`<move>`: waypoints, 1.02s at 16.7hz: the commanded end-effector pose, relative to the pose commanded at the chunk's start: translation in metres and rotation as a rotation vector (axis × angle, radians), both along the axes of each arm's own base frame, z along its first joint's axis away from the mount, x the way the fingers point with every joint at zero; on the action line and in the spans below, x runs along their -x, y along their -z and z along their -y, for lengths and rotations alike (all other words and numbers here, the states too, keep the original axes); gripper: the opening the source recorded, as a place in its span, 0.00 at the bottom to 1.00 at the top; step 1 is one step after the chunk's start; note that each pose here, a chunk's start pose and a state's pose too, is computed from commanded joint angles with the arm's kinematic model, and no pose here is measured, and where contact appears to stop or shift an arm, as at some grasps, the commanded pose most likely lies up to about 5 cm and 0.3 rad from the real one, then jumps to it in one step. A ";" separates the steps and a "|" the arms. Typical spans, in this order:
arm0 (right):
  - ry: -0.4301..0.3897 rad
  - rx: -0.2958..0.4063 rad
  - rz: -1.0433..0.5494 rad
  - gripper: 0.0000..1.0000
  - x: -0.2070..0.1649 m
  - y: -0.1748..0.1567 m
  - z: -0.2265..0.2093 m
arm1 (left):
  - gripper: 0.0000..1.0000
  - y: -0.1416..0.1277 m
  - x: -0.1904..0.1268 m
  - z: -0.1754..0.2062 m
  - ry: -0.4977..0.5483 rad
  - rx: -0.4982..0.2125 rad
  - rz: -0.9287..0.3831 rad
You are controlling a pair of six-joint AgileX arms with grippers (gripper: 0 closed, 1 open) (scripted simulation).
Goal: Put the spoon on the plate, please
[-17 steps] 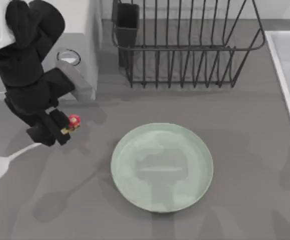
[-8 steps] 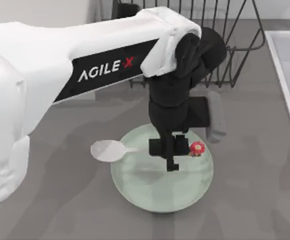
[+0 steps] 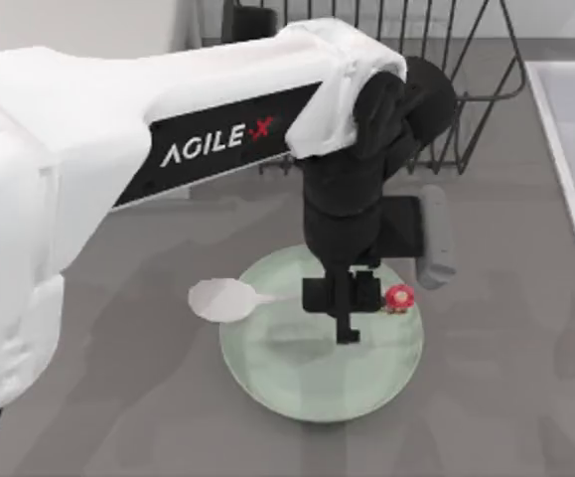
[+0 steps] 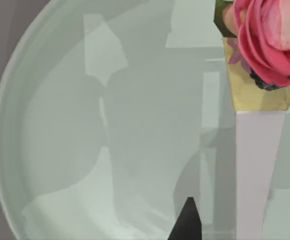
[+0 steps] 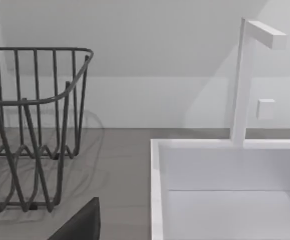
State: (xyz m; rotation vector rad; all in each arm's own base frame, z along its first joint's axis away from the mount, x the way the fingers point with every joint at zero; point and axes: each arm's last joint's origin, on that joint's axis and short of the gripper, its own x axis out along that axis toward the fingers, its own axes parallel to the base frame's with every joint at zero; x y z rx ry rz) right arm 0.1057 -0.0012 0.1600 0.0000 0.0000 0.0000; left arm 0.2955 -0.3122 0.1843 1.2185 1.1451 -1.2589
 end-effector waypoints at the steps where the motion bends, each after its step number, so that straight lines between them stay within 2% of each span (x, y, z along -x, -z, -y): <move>1: 0.000 0.000 0.000 1.00 0.000 0.000 0.000 | 0.00 0.000 0.002 0.003 0.014 0.010 0.003; 10: 0.000 0.000 0.000 1.00 0.000 0.000 0.000 | 0.00 -0.005 0.022 0.026 0.140 0.122 0.045; 17: 0.000 0.000 0.000 1.00 0.000 0.000 0.000 | 0.00 -0.002 0.017 0.020 0.109 0.128 0.064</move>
